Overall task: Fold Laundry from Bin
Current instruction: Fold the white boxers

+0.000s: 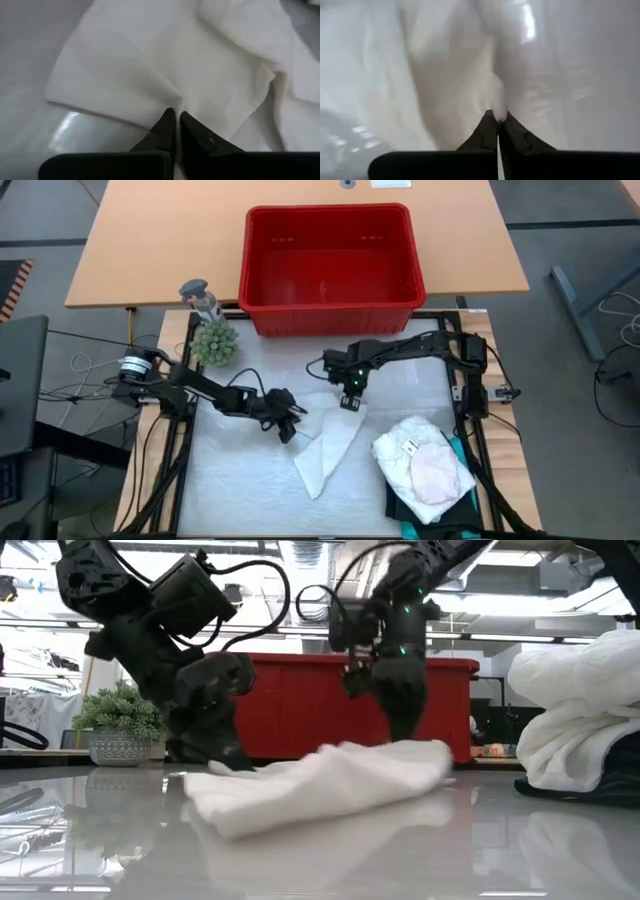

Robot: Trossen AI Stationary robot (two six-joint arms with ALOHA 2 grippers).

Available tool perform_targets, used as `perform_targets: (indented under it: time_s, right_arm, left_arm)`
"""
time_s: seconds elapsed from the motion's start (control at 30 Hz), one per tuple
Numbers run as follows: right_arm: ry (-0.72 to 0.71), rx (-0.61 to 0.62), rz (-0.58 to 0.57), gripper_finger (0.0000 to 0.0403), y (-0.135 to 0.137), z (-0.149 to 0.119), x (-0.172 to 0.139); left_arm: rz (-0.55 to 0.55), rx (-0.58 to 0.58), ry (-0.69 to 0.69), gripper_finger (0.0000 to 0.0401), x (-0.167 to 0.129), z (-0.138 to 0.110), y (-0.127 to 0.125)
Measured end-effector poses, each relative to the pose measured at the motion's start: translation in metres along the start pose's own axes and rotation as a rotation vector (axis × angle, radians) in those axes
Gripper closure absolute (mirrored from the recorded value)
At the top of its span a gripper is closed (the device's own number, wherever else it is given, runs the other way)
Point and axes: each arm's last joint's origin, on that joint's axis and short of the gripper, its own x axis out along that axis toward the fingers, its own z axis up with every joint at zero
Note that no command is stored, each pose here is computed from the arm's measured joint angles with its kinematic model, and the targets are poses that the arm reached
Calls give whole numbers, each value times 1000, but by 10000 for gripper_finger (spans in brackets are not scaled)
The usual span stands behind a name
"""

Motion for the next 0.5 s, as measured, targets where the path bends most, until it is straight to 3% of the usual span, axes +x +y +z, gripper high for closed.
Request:
perform_targets:
  time_s: [0.27, 0.5]
  right_arm:
    - [-65, -52, -217, 381, -14, 17, -79]
    - [-211, -35, -437, 381, -16, 9, -175]
  left_arm:
    - [110, -13, -66, 396, -56, 23, 15]
    - [86, -51, -201, 396, -101, 37, 17]
